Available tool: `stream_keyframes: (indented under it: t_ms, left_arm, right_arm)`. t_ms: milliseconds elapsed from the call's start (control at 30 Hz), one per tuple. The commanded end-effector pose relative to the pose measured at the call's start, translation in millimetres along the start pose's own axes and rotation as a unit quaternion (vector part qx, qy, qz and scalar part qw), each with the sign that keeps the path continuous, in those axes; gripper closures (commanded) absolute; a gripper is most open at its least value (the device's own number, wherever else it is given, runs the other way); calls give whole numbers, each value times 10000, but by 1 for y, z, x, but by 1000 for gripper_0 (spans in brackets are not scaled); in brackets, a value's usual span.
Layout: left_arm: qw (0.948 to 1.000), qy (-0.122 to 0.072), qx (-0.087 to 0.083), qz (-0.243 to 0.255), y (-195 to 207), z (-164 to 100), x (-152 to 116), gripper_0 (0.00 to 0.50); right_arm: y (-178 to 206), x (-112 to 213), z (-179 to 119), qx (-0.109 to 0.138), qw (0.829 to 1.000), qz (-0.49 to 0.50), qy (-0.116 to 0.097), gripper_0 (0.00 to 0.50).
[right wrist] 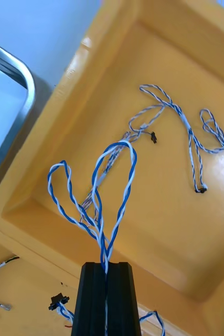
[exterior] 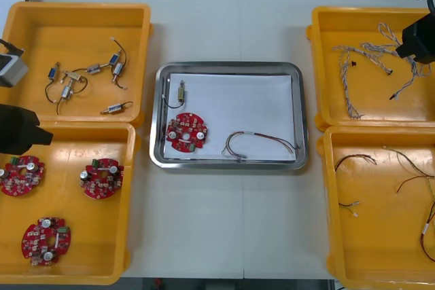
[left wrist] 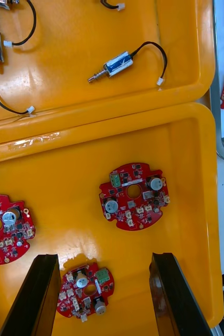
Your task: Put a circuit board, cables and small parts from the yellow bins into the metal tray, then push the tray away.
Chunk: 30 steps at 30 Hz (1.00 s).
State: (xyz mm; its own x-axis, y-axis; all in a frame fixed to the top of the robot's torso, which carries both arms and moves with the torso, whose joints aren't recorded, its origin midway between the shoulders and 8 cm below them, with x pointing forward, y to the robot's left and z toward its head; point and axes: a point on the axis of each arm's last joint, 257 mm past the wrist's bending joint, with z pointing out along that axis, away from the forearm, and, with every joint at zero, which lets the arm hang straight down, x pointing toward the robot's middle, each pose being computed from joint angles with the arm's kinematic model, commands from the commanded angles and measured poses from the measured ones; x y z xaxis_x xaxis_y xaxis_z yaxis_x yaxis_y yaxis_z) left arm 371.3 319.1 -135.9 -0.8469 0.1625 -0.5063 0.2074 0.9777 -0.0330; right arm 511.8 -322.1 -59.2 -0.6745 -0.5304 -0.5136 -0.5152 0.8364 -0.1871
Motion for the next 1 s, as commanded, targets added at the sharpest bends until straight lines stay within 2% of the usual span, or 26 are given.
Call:
stream_keyframes:
  t_ms: [33, 200, 367, 467, 533, 667, 733, 800, 900, 1000]
  left_arm:
    - [9974, -252, -302, 603, 16, -15, -24, 0]
    - [9977, -180, -251, 602, 17, -15, -32, 0]
    - [9976, -218, -299, 583, 19, -16, -36, 0]
    - [9977, -211, -297, 569, 19, -13, -47, 0]
    - [9978, -180, -344, 539, 22, -10, -57, 0]
    - [9974, -124, -545, 446, 32, -4, -76, 0]
    - [9966, -87, -739, 363, 41, 0, -88, 0]
    - [9959, -55, -859, 261, 50, 2, -96, 0]
    - [9957, 1, -919, 123, 57, 4, -103, 0]
    - [9960, 12, -899, 15, 61, 7, -110, 0]
  right_arm:
    - [7, -1, -10, 226, 9969, -748, 97, 500]
    - [30, -7, -6, 135, 9934, -1137, 65, 500]
    - [50, -15, 1, -56, 9913, -1316, -49, 500]
    - [61, -20, 6, -123, 9889, -1477, -96, 500]
    - [67, -23, 10, -68, 9863, -1647, -100, 500]
    - [76, -27, 17, 46, 9816, -1905, -112, 500]
    - [85, -31, 22, 61, 9786, -2050, -161, 500]
    - [93, -35, 28, 1, 9766, -2141, -207, 500]
    - [105, -40, 34, -52, 9734, -2271, -286, 500]
    - [113, -42, 37, -75, 9713, -2356, -320, 500]
